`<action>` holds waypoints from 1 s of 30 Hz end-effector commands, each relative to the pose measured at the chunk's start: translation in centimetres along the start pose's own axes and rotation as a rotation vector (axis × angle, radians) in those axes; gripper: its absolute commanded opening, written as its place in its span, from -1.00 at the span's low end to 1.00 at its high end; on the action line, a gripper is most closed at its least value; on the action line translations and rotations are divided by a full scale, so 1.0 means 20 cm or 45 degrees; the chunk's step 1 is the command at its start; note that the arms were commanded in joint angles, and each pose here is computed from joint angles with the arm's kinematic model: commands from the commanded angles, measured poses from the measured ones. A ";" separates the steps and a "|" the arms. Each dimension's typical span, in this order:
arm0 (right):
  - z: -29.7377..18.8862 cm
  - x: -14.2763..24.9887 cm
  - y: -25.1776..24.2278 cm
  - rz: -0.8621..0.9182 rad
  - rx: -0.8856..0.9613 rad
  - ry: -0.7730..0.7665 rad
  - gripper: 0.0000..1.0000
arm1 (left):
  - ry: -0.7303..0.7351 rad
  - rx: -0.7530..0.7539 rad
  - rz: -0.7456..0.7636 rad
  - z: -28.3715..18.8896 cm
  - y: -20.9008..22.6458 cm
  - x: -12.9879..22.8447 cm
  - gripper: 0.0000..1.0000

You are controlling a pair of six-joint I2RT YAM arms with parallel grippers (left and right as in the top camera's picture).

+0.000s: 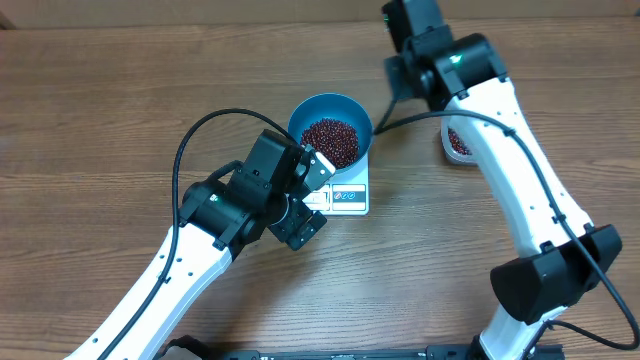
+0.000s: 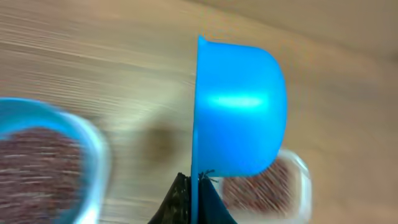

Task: Scoop item into bowl and weigh 150g on scale
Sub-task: 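Move the empty blue scoop rightward to the clear bean container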

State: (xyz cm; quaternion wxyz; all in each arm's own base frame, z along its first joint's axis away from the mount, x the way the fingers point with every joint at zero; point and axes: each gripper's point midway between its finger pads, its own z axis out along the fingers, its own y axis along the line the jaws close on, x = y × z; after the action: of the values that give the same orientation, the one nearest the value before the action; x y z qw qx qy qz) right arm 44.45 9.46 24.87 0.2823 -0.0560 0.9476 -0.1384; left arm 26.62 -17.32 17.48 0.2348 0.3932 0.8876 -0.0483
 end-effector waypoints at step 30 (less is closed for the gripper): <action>0.42 0.59 -0.43 0.457 0.082 0.488 -0.92 | -0.005 0.015 0.014 0.00 -0.01 0.00 0.99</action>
State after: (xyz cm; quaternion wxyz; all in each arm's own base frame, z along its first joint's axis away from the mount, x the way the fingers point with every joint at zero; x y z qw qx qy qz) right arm 39.81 -3.08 14.46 0.1120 0.1517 0.9738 -0.1272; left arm 26.62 -17.32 17.48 0.2348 0.3932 0.8876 -0.0483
